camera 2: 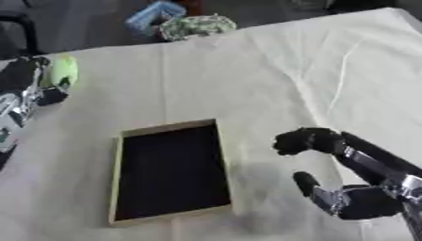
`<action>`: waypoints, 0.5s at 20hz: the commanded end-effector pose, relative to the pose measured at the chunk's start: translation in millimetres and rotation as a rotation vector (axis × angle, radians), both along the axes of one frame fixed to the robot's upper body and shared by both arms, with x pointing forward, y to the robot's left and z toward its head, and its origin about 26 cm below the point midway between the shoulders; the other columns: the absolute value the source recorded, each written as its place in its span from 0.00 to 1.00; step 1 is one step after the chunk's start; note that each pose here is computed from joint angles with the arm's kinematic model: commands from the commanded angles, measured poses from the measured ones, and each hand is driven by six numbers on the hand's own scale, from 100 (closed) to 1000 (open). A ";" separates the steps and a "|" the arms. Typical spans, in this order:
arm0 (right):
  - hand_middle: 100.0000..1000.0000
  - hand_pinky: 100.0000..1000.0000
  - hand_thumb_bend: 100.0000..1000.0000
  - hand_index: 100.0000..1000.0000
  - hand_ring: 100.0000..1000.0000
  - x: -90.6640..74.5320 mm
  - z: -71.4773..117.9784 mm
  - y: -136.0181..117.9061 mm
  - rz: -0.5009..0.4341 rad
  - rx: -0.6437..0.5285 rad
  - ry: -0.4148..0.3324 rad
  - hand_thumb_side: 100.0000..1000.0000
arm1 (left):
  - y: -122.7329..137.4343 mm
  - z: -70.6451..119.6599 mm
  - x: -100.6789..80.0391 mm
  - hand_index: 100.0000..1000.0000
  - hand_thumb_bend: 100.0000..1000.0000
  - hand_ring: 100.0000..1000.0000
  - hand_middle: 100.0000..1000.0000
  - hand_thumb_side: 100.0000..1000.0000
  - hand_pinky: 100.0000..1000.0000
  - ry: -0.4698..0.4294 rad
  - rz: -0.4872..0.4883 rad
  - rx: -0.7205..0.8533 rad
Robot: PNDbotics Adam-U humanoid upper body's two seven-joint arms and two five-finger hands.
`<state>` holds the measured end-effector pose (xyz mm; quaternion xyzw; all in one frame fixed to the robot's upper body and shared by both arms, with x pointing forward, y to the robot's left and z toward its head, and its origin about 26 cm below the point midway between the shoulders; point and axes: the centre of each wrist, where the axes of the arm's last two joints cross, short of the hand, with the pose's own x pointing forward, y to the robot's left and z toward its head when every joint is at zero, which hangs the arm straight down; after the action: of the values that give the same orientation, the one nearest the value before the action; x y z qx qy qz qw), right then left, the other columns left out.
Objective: Pick up objects on the table and place them in the box.
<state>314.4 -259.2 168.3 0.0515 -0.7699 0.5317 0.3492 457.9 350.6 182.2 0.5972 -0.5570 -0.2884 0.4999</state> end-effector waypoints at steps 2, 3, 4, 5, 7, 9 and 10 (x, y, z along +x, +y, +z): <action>0.76 0.78 0.00 0.91 0.77 -0.3 4.6 -3.3 -0.010 0.004 -0.018 0.46 | 8.2 51.3 -16.8 0.53 0.00 0.45 0.41 0.24 0.45 -0.117 -0.085 0.014; 0.76 0.78 0.00 0.91 0.77 -0.3 4.6 -3.4 -0.011 0.004 -0.018 0.46 | 5.9 59.8 -21.7 0.53 0.00 0.45 0.41 0.24 0.45 -0.129 -0.111 0.019; 0.76 0.78 0.00 0.91 0.77 -0.3 4.5 -3.5 -0.012 0.003 -0.018 0.46 | 2.3 68.5 -27.0 0.53 0.00 0.45 0.41 0.24 0.45 -0.144 -0.141 0.025; 0.76 0.78 0.00 0.91 0.77 -0.2 4.6 -3.5 -0.011 0.000 -0.019 0.46 | -3.2 77.0 -33.0 0.53 0.00 0.45 0.41 0.24 0.45 -0.159 -0.178 0.030; 0.76 0.78 0.00 0.91 0.77 -0.1 5.2 -3.3 -0.007 -0.004 -0.020 0.46 | -16.1 90.7 -45.2 0.53 0.00 0.45 0.41 0.24 0.45 -0.181 -0.255 0.038; 0.76 0.78 0.00 0.91 0.77 0.2 6.1 -3.2 -0.006 -0.005 -0.024 0.45 | -30.2 101.4 -58.5 0.53 0.00 0.45 0.41 0.25 0.46 -0.187 -0.334 0.053; 0.76 0.78 0.00 0.91 0.77 0.3 6.7 -2.8 -0.005 -0.004 -0.026 0.45 | -38.8 106.0 -66.1 0.54 0.00 0.45 0.41 0.25 0.46 -0.182 -0.387 0.071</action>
<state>315.2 -260.4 167.9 0.0495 -0.7712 0.5291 0.3505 404.5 313.7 264.0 0.5172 -0.6825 -0.3340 0.3938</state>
